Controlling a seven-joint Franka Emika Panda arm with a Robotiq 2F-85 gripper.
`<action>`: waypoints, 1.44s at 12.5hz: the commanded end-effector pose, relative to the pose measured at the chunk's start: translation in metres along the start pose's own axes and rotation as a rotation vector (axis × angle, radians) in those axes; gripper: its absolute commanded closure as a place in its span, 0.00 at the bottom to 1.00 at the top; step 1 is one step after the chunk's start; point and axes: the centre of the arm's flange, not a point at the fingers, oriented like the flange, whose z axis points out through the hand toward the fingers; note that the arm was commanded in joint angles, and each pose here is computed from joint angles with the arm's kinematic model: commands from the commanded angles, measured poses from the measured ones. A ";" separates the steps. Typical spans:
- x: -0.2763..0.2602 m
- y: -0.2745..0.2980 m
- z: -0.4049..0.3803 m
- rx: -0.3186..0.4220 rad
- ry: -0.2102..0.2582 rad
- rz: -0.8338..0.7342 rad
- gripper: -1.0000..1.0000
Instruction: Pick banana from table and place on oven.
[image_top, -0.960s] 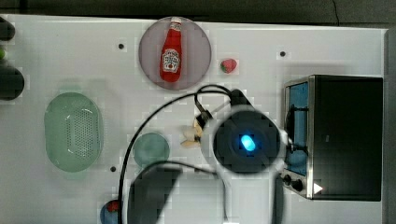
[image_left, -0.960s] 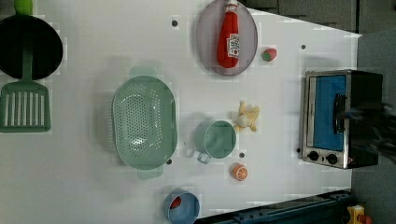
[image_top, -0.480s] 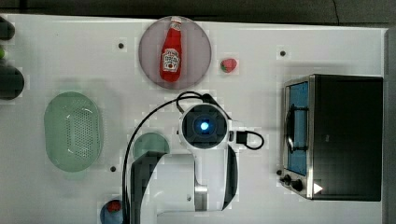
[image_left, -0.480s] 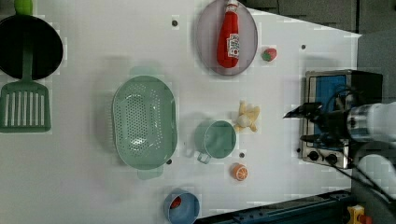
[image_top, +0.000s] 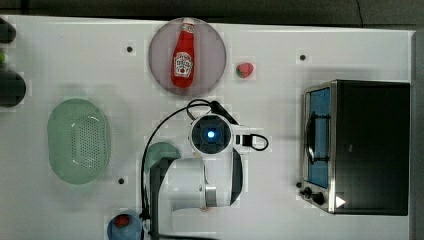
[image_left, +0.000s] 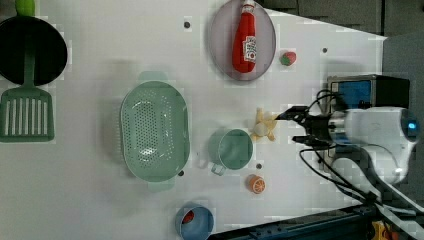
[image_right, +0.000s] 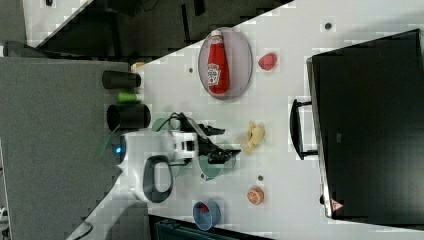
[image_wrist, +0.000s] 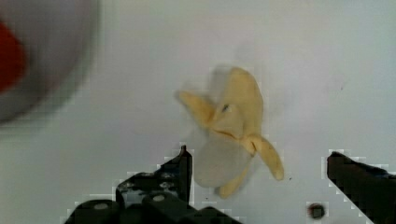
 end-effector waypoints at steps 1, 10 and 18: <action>-0.016 -0.007 0.039 -0.004 -0.024 0.012 0.00; -0.030 -0.016 0.082 0.017 -0.026 -0.016 0.64; -0.008 -0.033 -0.044 0.170 0.119 -0.009 0.75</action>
